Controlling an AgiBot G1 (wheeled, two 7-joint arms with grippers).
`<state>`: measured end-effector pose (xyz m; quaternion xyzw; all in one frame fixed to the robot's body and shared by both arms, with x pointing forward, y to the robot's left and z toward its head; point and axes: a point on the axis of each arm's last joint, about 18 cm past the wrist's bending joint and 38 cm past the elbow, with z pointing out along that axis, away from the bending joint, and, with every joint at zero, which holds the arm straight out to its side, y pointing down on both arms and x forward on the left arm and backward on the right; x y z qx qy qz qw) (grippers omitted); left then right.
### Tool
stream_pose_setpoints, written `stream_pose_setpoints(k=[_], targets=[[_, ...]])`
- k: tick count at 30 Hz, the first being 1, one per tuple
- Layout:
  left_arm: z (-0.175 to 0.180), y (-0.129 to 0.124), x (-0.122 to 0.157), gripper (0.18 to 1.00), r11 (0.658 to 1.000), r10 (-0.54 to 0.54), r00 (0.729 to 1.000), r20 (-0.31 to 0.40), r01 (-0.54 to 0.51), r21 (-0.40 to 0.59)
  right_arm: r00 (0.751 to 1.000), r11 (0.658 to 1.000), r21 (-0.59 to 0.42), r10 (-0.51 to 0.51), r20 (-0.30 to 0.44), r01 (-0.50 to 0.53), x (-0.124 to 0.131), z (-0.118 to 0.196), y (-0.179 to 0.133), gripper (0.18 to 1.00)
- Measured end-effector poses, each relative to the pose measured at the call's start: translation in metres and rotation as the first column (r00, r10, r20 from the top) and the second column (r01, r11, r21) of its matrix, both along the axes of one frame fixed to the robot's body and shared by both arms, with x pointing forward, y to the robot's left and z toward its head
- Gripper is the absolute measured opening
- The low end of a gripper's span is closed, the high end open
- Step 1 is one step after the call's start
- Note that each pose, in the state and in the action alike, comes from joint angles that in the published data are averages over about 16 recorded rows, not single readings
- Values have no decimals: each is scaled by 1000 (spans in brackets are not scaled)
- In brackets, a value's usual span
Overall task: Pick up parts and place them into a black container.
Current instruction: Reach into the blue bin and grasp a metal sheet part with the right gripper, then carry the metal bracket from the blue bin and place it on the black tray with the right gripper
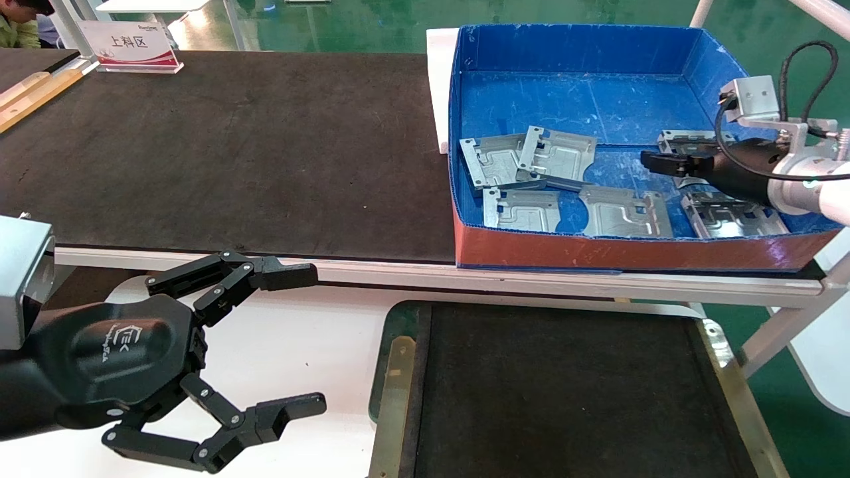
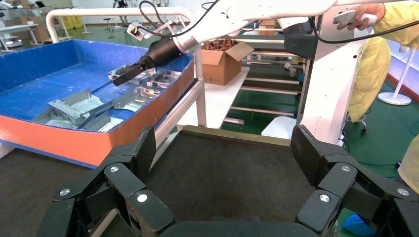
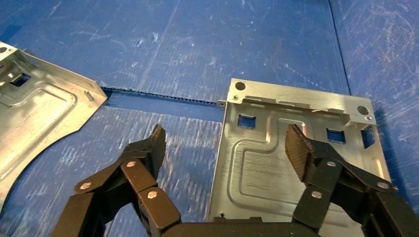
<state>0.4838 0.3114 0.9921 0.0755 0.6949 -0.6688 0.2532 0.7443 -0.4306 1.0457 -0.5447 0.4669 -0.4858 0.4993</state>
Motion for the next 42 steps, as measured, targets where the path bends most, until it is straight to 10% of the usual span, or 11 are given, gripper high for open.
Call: stream_pose_setpoints(k=[29,42], targets=[[0,0,0,1001,1000,0,1000,0,0,0,1000,999,-35,13,-21,-14,-3,-3,-2,326],[0,0,0,1001,1000,0,1000,0,0,0,999,998,-42,36,-10,-36,-4,3,2,209]])
